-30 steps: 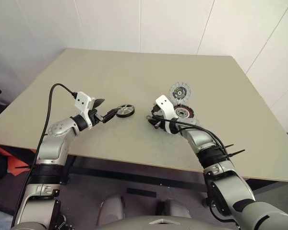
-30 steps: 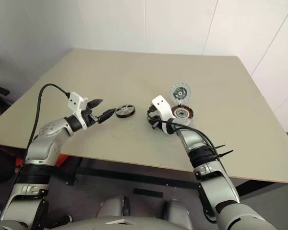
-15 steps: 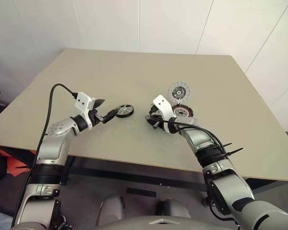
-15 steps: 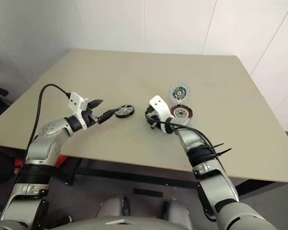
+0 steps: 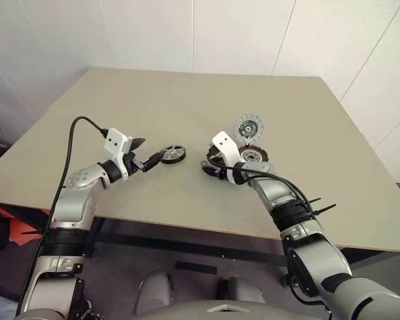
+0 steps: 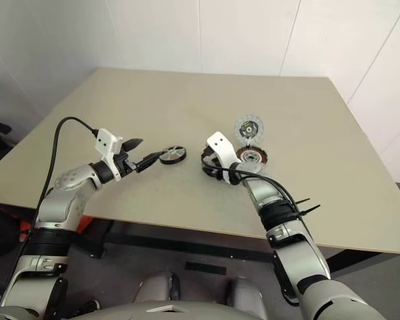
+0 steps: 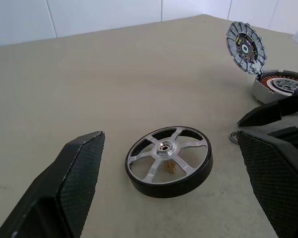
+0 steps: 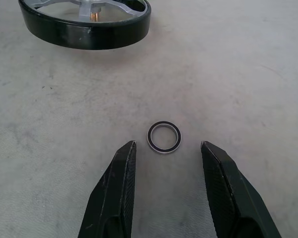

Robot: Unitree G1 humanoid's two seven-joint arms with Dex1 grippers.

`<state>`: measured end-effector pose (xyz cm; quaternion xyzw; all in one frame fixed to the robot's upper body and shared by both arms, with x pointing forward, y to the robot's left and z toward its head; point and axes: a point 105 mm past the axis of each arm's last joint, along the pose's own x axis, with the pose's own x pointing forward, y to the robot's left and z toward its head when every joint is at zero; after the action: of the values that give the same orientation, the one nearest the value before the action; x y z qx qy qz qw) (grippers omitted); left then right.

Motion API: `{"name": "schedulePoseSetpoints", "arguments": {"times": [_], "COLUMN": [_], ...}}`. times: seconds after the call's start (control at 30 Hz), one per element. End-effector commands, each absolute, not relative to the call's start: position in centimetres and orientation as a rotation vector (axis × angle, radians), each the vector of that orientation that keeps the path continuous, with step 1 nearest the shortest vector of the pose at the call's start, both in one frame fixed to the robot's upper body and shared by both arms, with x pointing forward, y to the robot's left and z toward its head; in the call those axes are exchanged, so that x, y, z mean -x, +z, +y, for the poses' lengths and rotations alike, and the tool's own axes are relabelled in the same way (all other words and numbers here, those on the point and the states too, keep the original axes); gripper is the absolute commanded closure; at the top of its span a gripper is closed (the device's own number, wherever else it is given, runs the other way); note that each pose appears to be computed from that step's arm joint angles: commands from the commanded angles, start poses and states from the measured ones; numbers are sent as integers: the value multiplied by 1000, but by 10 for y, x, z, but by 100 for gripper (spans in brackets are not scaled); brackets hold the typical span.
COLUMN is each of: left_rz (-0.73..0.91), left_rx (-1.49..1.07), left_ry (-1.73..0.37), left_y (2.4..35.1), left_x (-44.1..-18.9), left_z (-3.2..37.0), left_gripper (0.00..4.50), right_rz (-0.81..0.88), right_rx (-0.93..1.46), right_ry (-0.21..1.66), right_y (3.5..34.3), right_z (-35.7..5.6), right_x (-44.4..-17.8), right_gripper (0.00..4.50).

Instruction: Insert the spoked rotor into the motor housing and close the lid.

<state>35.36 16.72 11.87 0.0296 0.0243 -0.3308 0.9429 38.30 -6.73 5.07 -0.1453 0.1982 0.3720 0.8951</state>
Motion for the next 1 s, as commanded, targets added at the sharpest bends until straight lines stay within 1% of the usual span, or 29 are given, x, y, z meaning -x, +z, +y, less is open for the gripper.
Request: {"name": "schedulePoseSetpoints", "arguments": {"times": [0.03, 0.6, 0.7, 0.8, 0.83, 1.0], "left_rz": [11, 8, 6, 6, 6, 5], "left_rx": [-87, -92, -95, -98, -98, -97], "left_ry": [-673, -682, -681, -679, -678, -677], "left_y": [129, 130, 131, 131, 131, 132], "left_x": [-355, -354, -354, -355, -355, -356], "left_z": [169, 166, 167, 168, 168, 167], "left_gripper": [0, 0, 0, 0, 0, 0], "right_rz": [369, 411, 412, 408, 407, 381], "right_rx": [289, 254, 252, 260, 262, 274], "right_ry": [786, 729, 724, 721, 720, 738], "right_y": [63, 49, 48, 48, 48, 55], "right_z": [-61, -63, -63, -64, -64, -65], "right_x": [-387, -395, -396, -396, -397, -397], "right_gripper": [217, 217, 280, 368, 389, 389]}}
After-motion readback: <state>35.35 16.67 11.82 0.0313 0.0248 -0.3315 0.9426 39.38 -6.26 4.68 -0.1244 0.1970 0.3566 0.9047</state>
